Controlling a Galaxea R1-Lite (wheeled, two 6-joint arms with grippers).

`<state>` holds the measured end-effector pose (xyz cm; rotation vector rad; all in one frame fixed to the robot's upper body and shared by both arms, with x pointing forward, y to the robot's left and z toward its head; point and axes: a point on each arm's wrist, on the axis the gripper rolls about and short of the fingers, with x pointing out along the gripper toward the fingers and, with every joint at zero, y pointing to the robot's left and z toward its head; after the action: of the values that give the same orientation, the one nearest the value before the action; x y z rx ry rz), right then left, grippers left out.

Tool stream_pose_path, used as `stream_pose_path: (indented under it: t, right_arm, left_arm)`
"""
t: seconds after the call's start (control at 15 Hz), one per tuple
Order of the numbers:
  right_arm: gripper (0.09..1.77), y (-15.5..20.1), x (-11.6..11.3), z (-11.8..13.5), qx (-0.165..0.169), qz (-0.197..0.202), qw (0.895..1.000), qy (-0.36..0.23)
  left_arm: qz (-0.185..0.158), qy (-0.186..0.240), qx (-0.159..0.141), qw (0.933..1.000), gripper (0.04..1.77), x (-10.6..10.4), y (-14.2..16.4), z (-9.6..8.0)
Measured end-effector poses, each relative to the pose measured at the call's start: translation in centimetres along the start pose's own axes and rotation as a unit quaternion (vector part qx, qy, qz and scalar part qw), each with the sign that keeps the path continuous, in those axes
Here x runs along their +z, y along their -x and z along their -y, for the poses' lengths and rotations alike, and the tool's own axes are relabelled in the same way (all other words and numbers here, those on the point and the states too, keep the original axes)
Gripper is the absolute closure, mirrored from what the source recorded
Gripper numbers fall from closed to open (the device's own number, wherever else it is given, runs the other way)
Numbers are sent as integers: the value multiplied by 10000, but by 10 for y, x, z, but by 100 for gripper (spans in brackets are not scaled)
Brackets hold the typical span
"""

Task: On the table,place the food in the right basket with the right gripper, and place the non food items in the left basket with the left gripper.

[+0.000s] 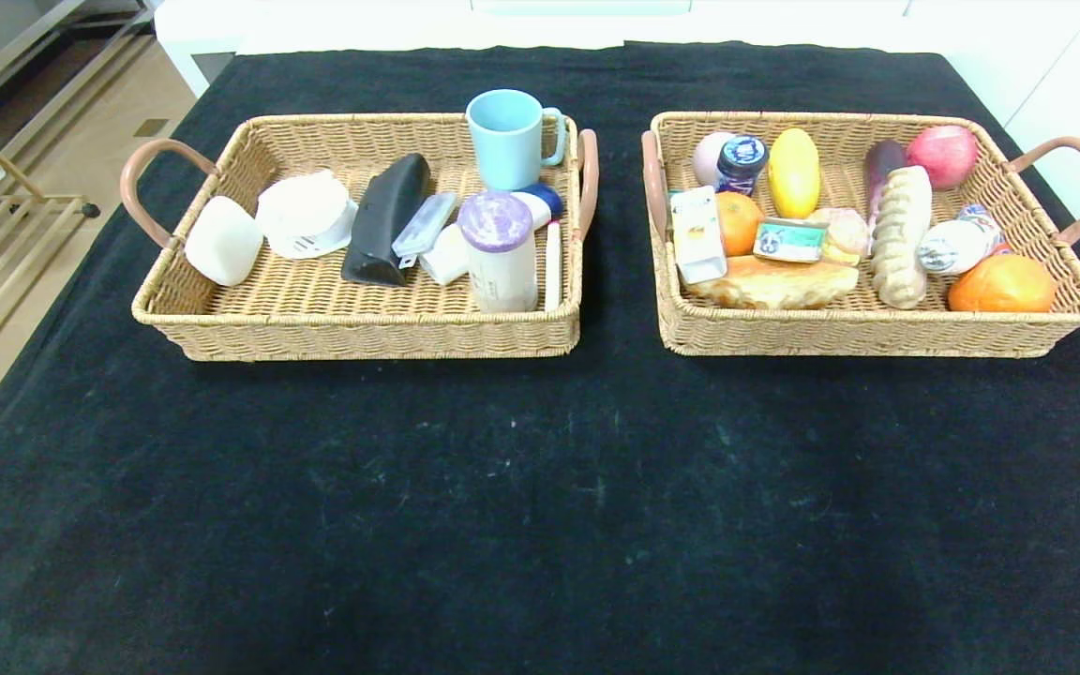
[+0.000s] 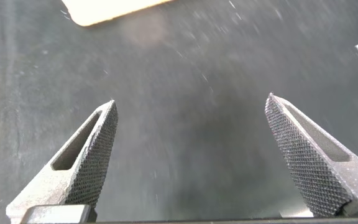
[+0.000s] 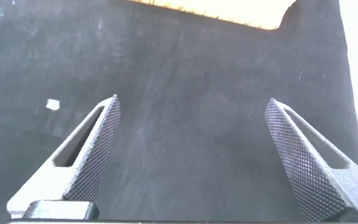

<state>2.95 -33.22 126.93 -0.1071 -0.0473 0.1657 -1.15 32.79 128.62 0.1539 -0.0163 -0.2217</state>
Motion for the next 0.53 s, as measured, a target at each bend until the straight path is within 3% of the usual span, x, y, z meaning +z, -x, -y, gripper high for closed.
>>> stream_pose_path:
  t: [0.33,0.53]
  right_arm:
    - [15,-11,-34,1,-609,105,9978,244]
    - [15,-27,-59,2,-778,234,9962,314]
  left_arm:
    - [582,149,507,9969,9,-28,-35,-6]
    - [527,173,688,9961,9,-60,-59,-7]
